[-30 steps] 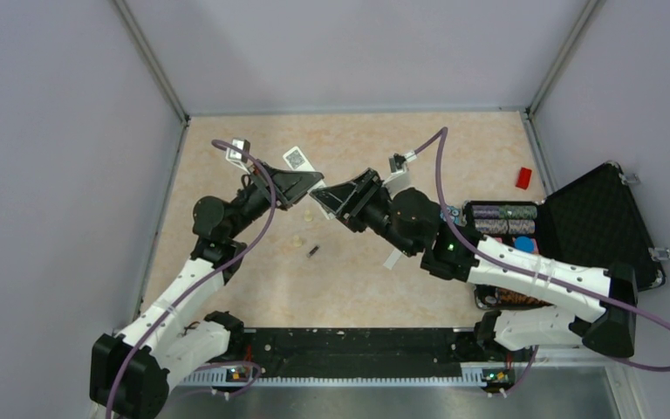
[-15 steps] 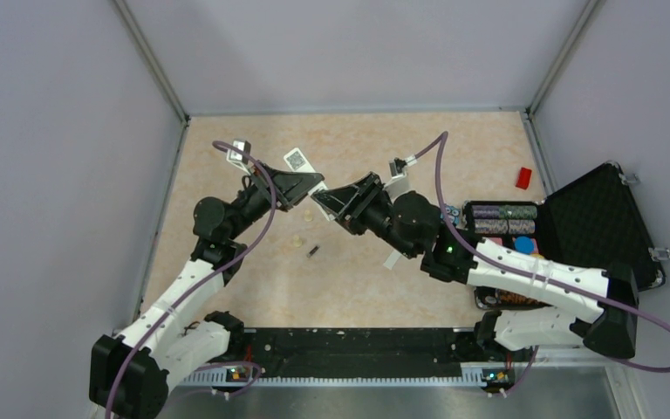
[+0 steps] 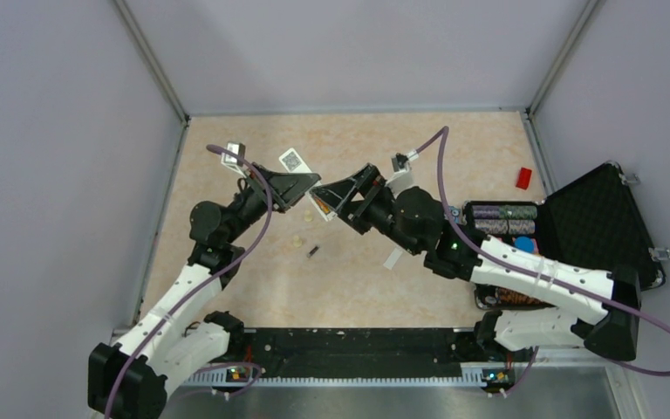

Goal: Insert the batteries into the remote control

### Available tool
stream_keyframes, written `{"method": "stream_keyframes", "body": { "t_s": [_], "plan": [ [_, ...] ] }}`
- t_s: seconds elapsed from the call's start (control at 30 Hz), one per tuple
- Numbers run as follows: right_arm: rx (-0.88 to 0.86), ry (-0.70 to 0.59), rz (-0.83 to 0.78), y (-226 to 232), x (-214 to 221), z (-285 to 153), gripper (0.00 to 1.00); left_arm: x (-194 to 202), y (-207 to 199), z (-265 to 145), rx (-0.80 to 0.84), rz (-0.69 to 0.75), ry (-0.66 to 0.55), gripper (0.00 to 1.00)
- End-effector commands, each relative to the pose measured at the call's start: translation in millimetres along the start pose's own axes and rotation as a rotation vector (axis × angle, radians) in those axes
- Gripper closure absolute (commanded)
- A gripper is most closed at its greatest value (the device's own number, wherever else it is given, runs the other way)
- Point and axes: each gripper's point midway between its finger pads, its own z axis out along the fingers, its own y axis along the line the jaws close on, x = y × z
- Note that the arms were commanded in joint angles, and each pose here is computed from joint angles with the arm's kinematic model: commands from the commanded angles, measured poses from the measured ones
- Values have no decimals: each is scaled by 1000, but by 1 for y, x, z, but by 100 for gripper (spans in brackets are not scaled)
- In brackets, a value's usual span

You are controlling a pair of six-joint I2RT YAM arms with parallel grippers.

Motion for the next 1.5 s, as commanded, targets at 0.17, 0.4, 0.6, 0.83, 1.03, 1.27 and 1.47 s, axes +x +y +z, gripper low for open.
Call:
{"method": "stream_keyframes", "body": {
  "t_s": [0.17, 0.4, 0.6, 0.83, 1.03, 1.27, 1.47],
  "plan": [
    [-12, -94, -134, 24, -42, -32, 6, -4, 15, -10, -66, 150, -29, 100],
    [234, -138, -253, -36, -65, -45, 16, -23, 61, -36, -453, 309, -66, 100],
    [453, -34, -399, -100, -44, -16, 21, -46, 77, -74, -733, 451, -109, 100],
    [645, 22, -487, -160, 12, 35, 32, -85, 60, -114, -958, 569, -260, 100],
    [749, 95, -512, -188, 66, 76, 36, -95, 50, -145, -1064, 619, -335, 100],
    [913, 50, -403, -233, 91, 83, 41, -109, 40, -177, -1188, 645, -442, 100],
    [962, 58, -386, -254, 106, 90, 52, -116, 32, -184, -1208, 679, -479, 100]
  ]
}}
